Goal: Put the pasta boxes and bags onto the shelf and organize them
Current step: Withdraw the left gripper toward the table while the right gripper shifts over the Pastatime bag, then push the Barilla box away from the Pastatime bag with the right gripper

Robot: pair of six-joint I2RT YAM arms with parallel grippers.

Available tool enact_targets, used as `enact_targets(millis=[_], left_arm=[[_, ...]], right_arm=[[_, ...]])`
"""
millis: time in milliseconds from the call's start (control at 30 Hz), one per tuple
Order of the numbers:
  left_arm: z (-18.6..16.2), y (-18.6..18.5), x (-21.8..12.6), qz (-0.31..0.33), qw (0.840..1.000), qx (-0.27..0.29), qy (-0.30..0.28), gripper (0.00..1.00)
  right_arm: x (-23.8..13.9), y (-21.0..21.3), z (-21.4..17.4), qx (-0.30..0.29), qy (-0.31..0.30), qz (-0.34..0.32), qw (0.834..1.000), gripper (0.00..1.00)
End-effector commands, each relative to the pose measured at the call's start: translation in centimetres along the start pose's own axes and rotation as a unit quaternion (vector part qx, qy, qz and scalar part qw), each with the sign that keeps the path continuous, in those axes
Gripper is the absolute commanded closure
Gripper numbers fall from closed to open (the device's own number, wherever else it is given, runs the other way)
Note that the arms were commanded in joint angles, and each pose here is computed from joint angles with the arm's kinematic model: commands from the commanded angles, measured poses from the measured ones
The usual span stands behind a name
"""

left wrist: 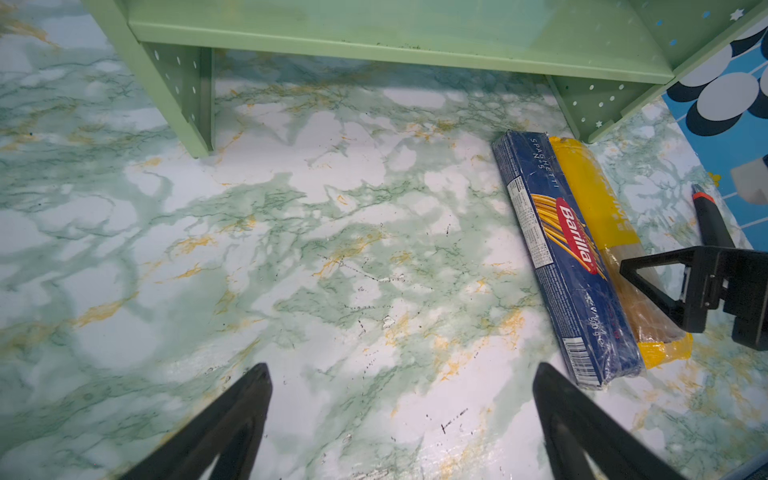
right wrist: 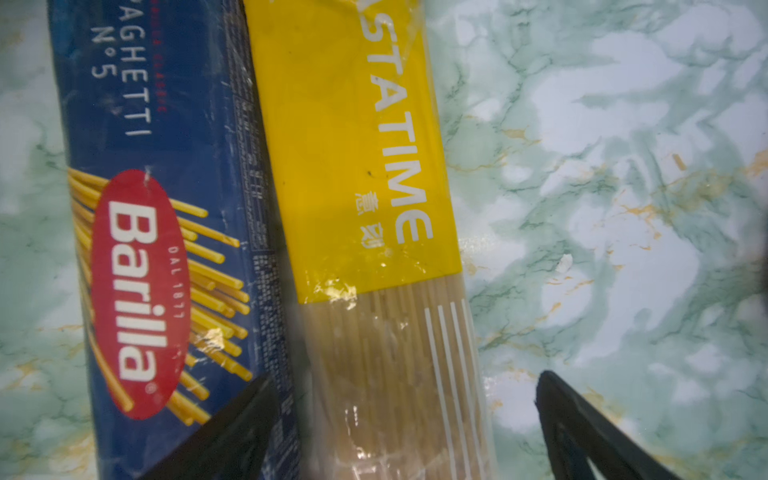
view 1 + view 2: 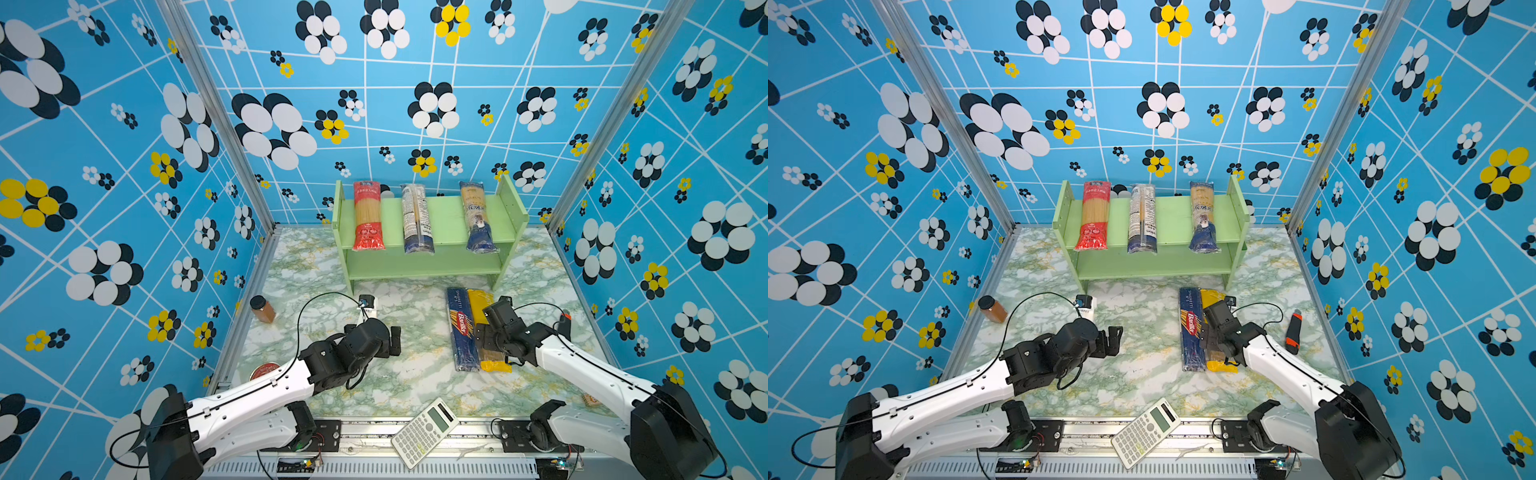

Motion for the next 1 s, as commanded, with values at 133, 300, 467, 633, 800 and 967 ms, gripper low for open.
enact_targets(millis=[133,300,467,633,800,967], left_arm=[[-1.0,1.3,0.6,0.012,1.000,-0.024,0.011,0.01],[-1.0,1.5,0.6,0.016,0.999,-0.026,0.012,0.01],[-1.4,1.7,0.8,0.020,0.999,-0.029,0.018,0.01],[-1.5,1.8,0.8,0.020,0.999,-0.034,0.020,0.01],[-1.6,1.8,0.9,0.020,0.999,-0.035,0.021,0.01],[-1.7,2.1,0.9,0.023,0.999,-0.036,0.022,0.01]], right_arm=[[0.5,0.9,2.0,-0.015,-0.020,-0.032,0.999,0.01],[1.0,2.2,2.4,-0.038,-0.012,-0.039,0.998,0.01],[1.3,3.7,3.0,-0.047,-0.015,-0.032,0.998,0.01],[1.3,5.4,3.4,-0.062,-0.019,-0.030,0.997,0.01],[1.6,7.1,3.6,-0.077,-0.015,-0.026,0.997,0.01],[1.8,8.4,3.8,-0.092,-0.013,-0.018,0.996,0.01]])
Point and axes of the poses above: each gripper's point midway between its finger pads, its own x axis out along the fingers, its own y axis along the line the jaws close on, z = x × y, the point moved 1 cm from there along -x, back along the fingers, and after that the axes turned 12 degrees about -x, right-handed, at the moved point
